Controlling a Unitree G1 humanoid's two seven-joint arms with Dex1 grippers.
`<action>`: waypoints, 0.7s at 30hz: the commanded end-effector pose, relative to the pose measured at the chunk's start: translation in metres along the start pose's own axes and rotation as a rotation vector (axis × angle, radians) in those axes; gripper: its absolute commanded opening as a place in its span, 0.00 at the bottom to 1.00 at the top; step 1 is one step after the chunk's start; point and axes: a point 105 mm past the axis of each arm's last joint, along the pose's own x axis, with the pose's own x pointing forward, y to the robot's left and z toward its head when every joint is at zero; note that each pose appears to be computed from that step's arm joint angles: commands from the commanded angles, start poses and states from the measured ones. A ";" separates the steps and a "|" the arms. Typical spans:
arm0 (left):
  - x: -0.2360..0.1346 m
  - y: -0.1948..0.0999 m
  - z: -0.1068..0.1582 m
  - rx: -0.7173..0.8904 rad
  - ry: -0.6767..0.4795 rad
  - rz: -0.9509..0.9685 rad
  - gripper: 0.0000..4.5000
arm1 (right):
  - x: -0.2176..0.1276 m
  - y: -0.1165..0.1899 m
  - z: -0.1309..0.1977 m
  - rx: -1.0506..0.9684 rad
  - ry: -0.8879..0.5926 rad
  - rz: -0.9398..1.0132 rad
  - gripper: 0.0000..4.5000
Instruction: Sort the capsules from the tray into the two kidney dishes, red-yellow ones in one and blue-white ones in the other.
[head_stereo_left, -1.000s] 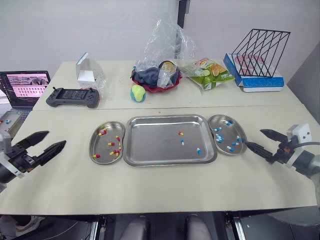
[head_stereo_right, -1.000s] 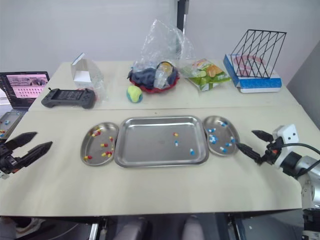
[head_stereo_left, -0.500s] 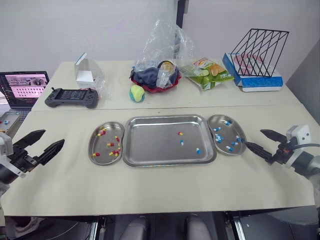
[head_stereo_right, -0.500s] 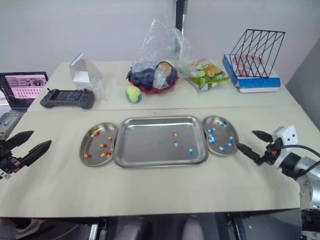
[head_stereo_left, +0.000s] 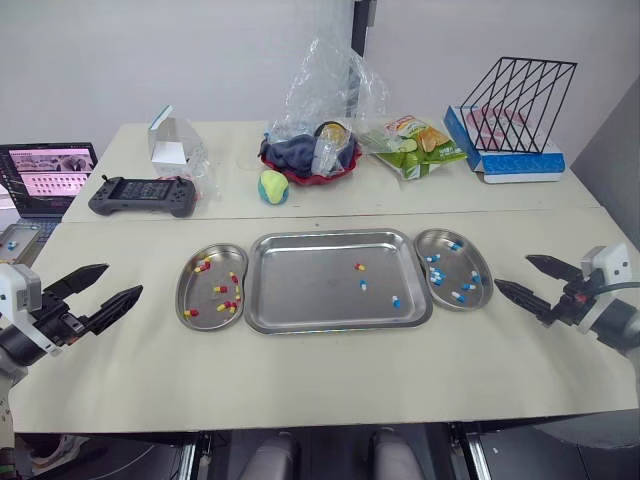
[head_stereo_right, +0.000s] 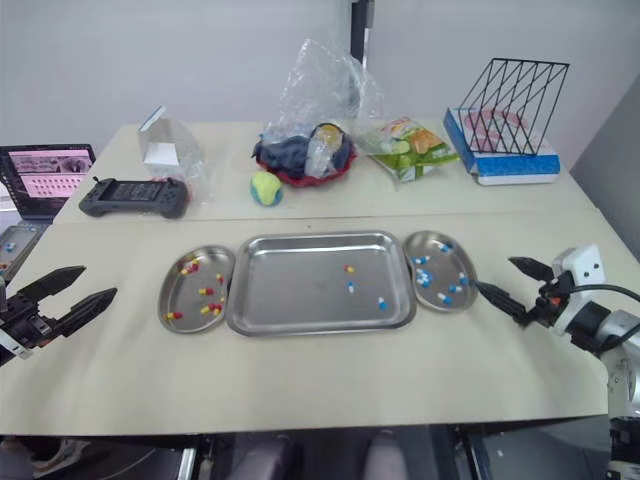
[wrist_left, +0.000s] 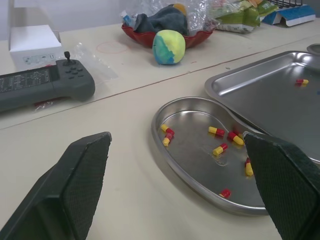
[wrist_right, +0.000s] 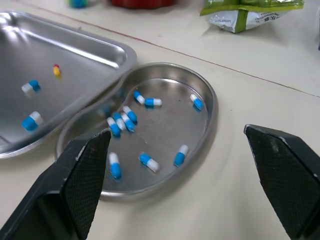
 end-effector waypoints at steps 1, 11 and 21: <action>0.002 -0.008 0.016 0.005 -0.029 -0.068 0.99 | 0.010 0.020 0.028 -0.015 -0.044 0.115 1.00; 0.014 -0.052 0.020 -0.028 -0.002 -0.197 0.99 | 0.100 0.095 0.058 -0.084 0.066 0.436 1.00; 0.015 -0.064 0.025 -0.002 -0.012 -0.216 0.99 | 0.147 0.125 0.034 -0.271 0.098 0.235 1.00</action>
